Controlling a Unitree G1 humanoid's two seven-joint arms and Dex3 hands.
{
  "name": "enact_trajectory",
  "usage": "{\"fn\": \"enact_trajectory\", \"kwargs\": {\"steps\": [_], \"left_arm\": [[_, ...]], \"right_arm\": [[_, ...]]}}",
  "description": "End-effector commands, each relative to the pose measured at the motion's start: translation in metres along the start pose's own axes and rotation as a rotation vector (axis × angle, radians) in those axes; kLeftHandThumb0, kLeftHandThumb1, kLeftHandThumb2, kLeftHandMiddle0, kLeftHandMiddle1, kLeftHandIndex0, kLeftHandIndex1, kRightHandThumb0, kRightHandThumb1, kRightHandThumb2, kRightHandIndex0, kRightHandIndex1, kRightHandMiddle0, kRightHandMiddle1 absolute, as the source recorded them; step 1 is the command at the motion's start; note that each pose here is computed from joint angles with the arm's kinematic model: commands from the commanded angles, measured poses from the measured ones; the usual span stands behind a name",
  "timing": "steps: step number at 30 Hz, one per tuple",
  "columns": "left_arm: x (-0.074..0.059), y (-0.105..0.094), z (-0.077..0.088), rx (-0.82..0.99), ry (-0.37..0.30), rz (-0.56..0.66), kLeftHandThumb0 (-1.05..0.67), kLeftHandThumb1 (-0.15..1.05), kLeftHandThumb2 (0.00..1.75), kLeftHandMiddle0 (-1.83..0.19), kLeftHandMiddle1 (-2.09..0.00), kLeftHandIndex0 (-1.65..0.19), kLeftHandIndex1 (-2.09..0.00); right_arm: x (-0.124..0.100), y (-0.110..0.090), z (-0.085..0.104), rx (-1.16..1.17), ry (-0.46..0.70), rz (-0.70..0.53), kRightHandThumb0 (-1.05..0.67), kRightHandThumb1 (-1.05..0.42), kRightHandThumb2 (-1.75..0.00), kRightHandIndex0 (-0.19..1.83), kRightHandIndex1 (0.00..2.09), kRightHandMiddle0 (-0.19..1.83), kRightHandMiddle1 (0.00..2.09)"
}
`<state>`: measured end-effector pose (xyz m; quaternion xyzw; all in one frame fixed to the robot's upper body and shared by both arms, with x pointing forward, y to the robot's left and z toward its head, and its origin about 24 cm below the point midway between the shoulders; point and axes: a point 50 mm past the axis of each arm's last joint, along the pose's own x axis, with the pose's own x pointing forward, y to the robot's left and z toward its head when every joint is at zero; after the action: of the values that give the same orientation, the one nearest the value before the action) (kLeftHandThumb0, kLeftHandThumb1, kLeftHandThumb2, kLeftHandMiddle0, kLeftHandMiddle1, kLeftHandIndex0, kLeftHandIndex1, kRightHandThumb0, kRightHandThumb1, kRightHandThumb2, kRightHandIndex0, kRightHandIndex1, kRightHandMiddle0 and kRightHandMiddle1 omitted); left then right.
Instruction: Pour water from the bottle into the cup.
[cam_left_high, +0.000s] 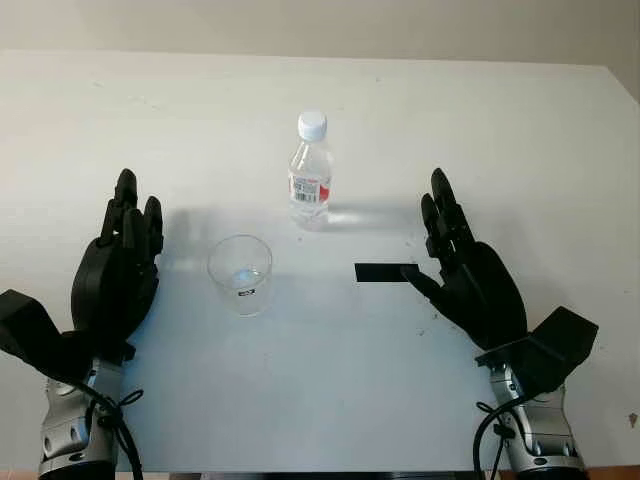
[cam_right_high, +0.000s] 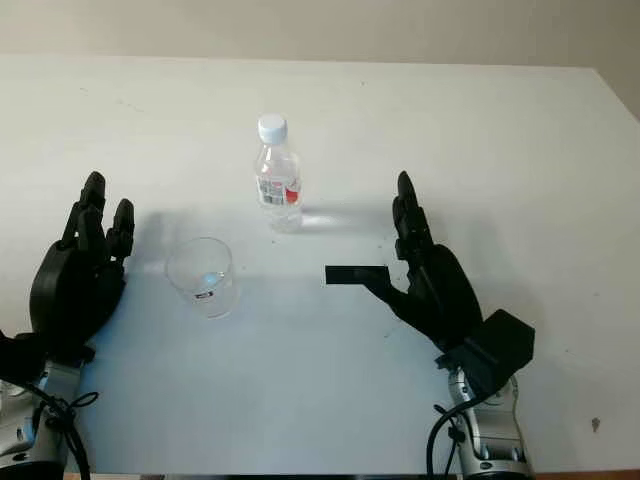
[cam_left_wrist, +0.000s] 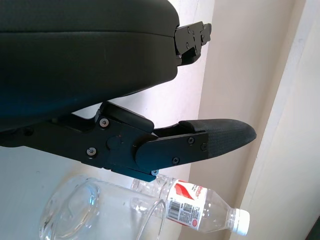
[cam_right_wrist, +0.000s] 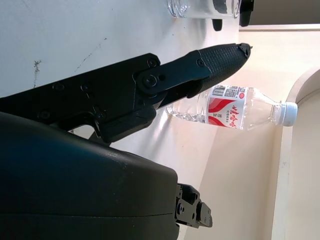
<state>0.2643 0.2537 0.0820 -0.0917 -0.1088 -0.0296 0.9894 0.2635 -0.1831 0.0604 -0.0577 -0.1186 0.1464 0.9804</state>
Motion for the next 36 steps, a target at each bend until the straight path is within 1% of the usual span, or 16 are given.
{"fn": "enact_trajectory", "kwargs": {"steps": [1, 6, 8, 11, 14, 17, 19, 21, 24, 30, 36], "left_arm": [[-0.005, 0.002, 0.002, 0.01, -0.002, 0.003, -0.76, 1.05, 0.56, 0.19, -0.02, 0.19, -0.01], [-0.006, 0.0, 0.002, 0.019, -0.004, 0.003, -0.76, 1.05, 0.56, 0.19, -0.03, 0.19, -0.02], [-0.005, 0.0, 0.002, 0.018, -0.002, 0.005, -0.76, 1.05, 0.56, 0.19, -0.04, 0.19, -0.02], [-0.003, -0.001, 0.001, 0.012, 0.001, 0.012, -0.76, 1.05, 0.55, 0.19, -0.03, 0.19, -0.01], [-0.002, 0.0, -0.001, -0.003, 0.0, 0.01, -0.76, 1.05, 0.55, 0.19, -0.02, 0.19, 0.0], [-0.001, 0.0, -0.002, -0.004, -0.003, 0.009, -0.76, 1.05, 0.55, 0.19, -0.03, 0.19, 0.0], [0.0, 0.0, -0.002, -0.014, -0.006, 0.011, -0.76, 1.05, 0.55, 0.19, -0.03, 0.19, 0.0], [0.001, -0.001, -0.002, -0.024, -0.009, 0.011, -0.76, 1.05, 0.54, 0.19, -0.03, 0.19, 0.0], [0.002, 0.0, -0.001, -0.011, -0.015, 0.016, -0.76, 1.05, 0.55, 0.18, -0.03, 0.19, -0.01], [0.001, 0.004, 0.0, 0.002, -0.016, 0.024, -0.76, 1.05, 0.55, 0.19, -0.04, 0.19, -0.01], [0.002, 0.006, 0.001, 0.01, -0.023, 0.014, -0.77, 1.05, 0.54, 0.19, -0.05, 0.19, -0.02]], "right_arm": [[-0.004, 0.001, 0.001, -0.002, -0.009, 0.002, -0.87, -1.05, -0.06, -0.19, 0.0, -0.19, 0.0], [-0.003, -0.001, 0.0, -0.003, -0.003, 0.008, -0.87, -1.05, -0.06, -0.19, 0.0, -0.19, 0.0], [0.0, -0.002, -0.001, -0.009, 0.004, 0.012, -0.89, -1.05, -0.07, -0.19, 0.0, -0.19, 0.0], [0.011, 0.002, 0.003, -0.012, -0.02, 0.026, -0.88, -1.04, -0.06, -0.19, 0.0, -0.19, 0.0], [0.03, 0.006, 0.011, -0.019, -0.053, 0.079, -0.87, -1.04, -0.06, -0.19, 0.0, -0.19, 0.0], [0.058, 0.015, 0.025, -0.029, -0.078, 0.133, -0.91, -1.03, -0.05, -0.19, 0.0, -0.19, 0.0], [0.078, 0.022, 0.035, -0.049, -0.103, 0.151, -0.93, -1.03, -0.05, -0.19, 0.0, -0.19, 0.0], [0.103, 0.032, 0.045, -0.045, -0.123, 0.158, -0.95, -1.0, -0.04, -0.19, 0.0, -0.19, 0.0], [0.128, 0.044, 0.054, -0.046, -0.121, 0.156, -0.96, -0.97, -0.04, -0.19, 0.0, -0.19, 0.0], [0.153, 0.055, 0.057, -0.079, -0.083, 0.184, -0.98, -0.95, -0.04, -0.19, 0.0, -0.19, 0.0], [0.162, 0.064, 0.048, -0.043, -0.024, 0.186, -0.97, -0.94, -0.05, -0.19, 0.0, -0.19, 0.0]]}}
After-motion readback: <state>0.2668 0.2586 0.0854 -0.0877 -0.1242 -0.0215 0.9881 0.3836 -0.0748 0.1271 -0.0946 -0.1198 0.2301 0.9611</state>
